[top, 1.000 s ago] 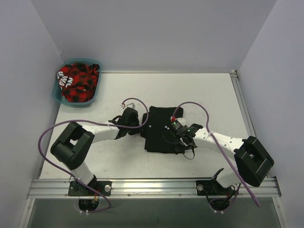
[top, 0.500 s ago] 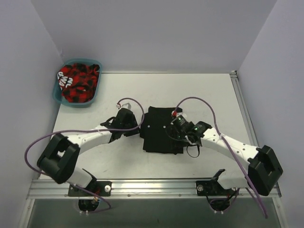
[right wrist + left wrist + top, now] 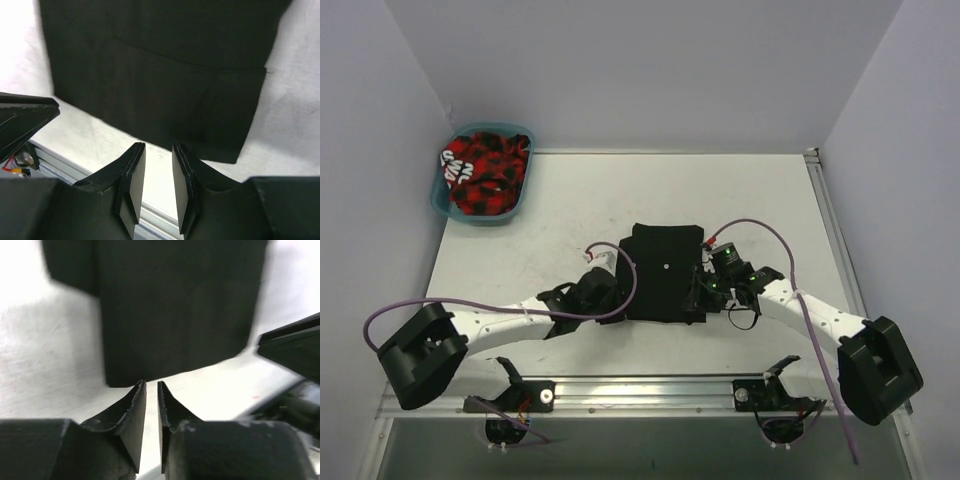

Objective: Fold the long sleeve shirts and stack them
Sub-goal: Fold the shirt

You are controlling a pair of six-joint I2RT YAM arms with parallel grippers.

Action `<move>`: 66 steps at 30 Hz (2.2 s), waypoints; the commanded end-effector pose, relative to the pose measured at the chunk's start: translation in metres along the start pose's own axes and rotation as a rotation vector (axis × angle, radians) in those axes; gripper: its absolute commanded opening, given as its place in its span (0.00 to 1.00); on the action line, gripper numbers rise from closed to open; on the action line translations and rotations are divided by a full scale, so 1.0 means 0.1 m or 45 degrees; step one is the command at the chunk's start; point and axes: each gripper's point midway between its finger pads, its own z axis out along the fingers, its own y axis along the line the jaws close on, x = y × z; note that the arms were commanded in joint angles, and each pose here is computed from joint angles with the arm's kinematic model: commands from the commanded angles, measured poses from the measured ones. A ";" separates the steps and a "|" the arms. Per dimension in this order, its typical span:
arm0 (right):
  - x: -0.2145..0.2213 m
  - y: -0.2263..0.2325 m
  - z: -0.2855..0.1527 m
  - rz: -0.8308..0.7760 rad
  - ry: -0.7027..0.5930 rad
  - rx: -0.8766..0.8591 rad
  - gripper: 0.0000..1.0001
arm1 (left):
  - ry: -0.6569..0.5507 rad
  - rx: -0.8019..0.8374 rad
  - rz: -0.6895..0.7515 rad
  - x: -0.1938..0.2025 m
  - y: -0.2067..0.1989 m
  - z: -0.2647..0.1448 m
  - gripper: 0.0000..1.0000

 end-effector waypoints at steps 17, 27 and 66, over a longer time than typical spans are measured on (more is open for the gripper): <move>-0.17 -0.36 -0.19 0.054 -0.064 0.137 0.31 | -0.074 -0.148 -0.049 -0.09 0.16 -0.07 0.36; -0.18 -0.50 -0.04 0.101 0.060 0.181 0.35 | -0.073 -0.181 0.002 -0.29 -0.10 0.14 0.54; -0.97 -0.62 0.23 0.319 -0.029 0.058 0.39 | 0.027 -0.326 0.083 -0.10 0.43 0.21 0.71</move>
